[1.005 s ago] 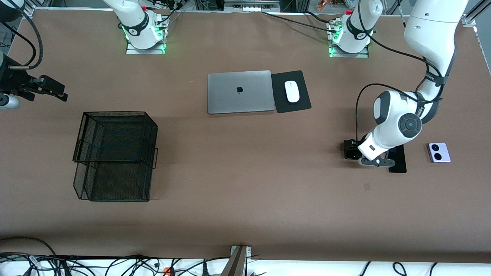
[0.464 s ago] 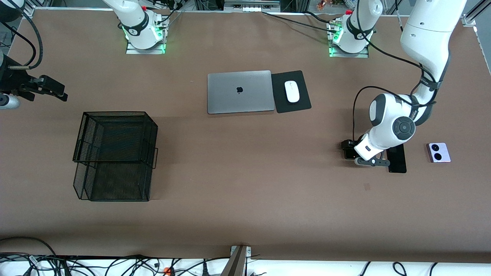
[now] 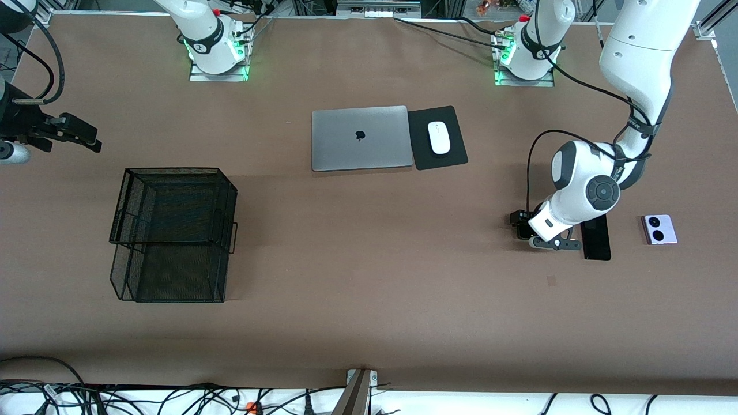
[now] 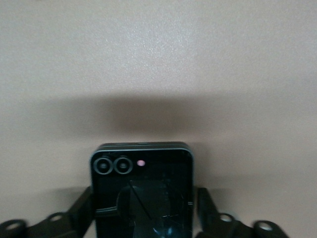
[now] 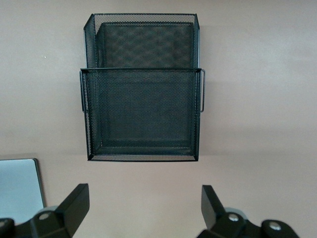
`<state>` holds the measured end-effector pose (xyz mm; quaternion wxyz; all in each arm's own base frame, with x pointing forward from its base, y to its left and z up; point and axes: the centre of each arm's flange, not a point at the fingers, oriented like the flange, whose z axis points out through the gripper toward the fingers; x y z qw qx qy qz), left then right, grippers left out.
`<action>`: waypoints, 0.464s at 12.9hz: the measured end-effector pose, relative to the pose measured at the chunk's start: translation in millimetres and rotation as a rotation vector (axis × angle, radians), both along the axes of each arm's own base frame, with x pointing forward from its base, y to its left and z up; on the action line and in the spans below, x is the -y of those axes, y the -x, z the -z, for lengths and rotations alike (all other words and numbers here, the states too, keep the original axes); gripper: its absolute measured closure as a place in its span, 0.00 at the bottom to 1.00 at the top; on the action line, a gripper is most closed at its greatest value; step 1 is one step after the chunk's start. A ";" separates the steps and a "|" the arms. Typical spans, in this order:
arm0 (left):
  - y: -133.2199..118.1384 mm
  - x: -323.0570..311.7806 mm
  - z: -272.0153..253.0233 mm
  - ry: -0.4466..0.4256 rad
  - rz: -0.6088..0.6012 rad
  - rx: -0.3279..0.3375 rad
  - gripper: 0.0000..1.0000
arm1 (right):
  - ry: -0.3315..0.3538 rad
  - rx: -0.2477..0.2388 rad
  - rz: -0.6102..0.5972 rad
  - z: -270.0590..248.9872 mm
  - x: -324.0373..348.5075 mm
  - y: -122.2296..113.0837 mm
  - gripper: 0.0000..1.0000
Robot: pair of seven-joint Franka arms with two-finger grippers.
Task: Place phones with both arms
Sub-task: 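Close the left gripper on the small black flip phone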
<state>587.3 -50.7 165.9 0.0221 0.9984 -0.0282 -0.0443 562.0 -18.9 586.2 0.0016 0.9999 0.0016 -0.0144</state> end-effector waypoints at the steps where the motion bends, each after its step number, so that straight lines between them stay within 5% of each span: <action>1: -0.1 0.0 -0.1 0.000 0.000 0.001 0.21 | 0.000 0.000 0.000 0.0 0.0 0.0 0.00; 6: -1.2 0.1 -1.1 0.000 -0.002 0.005 0.21 | 0.000 0.000 0.000 0.0 0.0 0.0 0.00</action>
